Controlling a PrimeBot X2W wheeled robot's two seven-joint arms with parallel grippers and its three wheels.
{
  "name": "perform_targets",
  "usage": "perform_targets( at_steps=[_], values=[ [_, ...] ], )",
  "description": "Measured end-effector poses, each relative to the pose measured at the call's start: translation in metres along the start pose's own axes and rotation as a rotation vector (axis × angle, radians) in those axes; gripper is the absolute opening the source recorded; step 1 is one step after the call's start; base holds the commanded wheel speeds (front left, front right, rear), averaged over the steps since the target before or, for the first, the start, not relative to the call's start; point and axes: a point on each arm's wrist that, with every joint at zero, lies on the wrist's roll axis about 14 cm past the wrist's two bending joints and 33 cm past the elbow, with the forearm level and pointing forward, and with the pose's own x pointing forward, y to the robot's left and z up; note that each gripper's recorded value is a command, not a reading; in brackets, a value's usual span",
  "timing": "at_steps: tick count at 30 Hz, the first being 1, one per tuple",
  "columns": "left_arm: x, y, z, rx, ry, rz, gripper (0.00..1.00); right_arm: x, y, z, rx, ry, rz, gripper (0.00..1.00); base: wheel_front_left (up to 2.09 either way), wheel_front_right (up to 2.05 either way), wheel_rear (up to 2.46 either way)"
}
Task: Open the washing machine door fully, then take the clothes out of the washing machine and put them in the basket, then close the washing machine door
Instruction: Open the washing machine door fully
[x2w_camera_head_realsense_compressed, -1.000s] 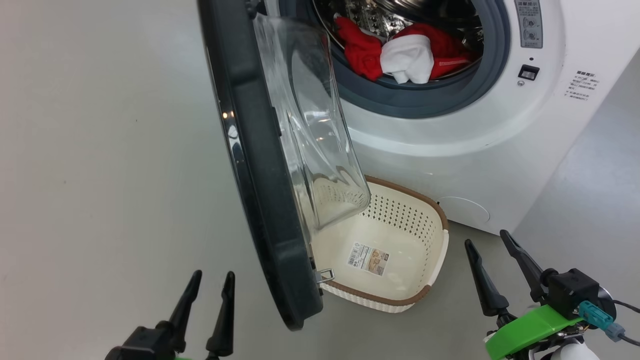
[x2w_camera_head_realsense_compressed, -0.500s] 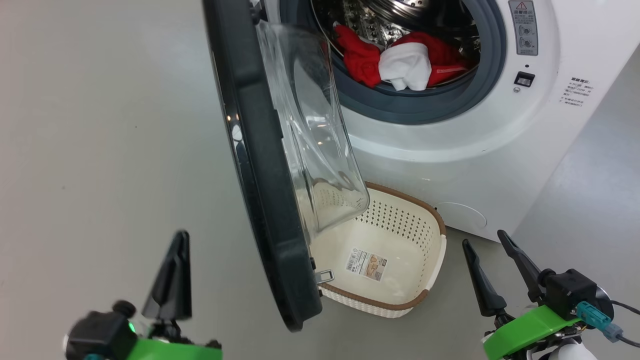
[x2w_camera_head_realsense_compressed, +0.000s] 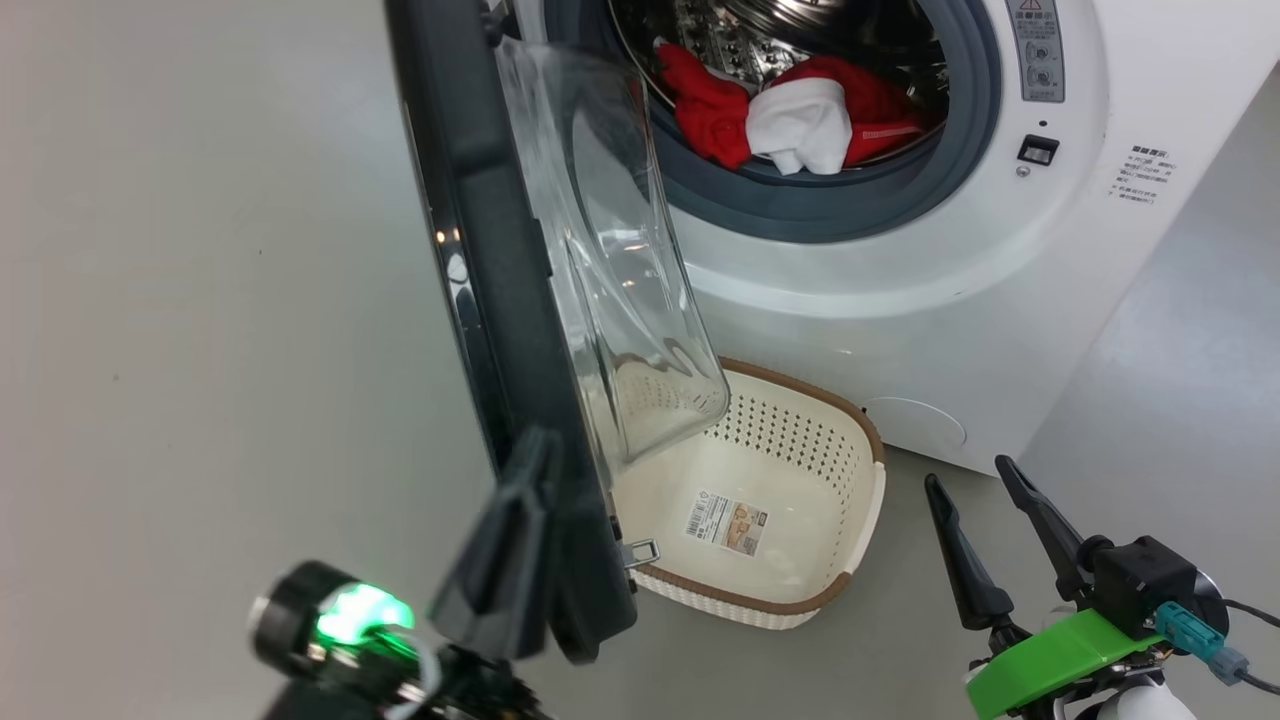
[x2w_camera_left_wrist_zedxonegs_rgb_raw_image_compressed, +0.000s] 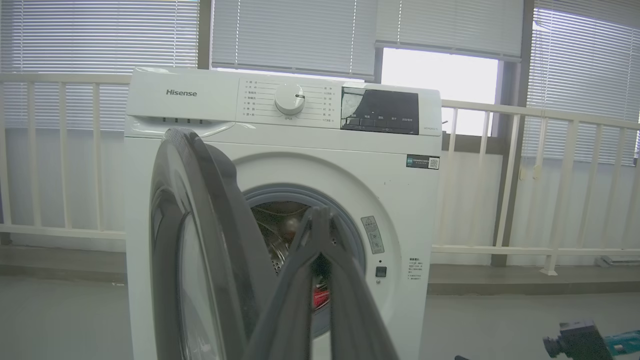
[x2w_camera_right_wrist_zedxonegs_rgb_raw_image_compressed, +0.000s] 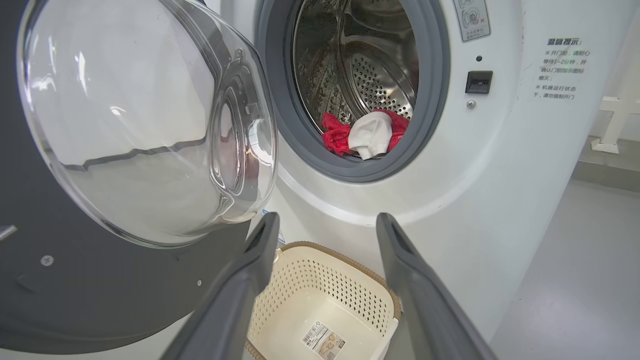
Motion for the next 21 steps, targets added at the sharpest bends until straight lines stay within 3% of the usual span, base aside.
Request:
perform_targets(
  at_steps=[12,21],
  values=[
    [-0.032,-0.030,-0.089,-0.143,0.296,-0.045,0.00,-0.001,-0.006,-0.004,0.007,0.006,-0.013,1.00,0.00,0.00,0.00],
    [-0.062,-0.020,-0.139,-0.193,0.480,0.016,0.00,0.000,-0.006,-0.006,0.008,0.010,-0.013,1.00,0.00,0.00,0.00]
  ],
)
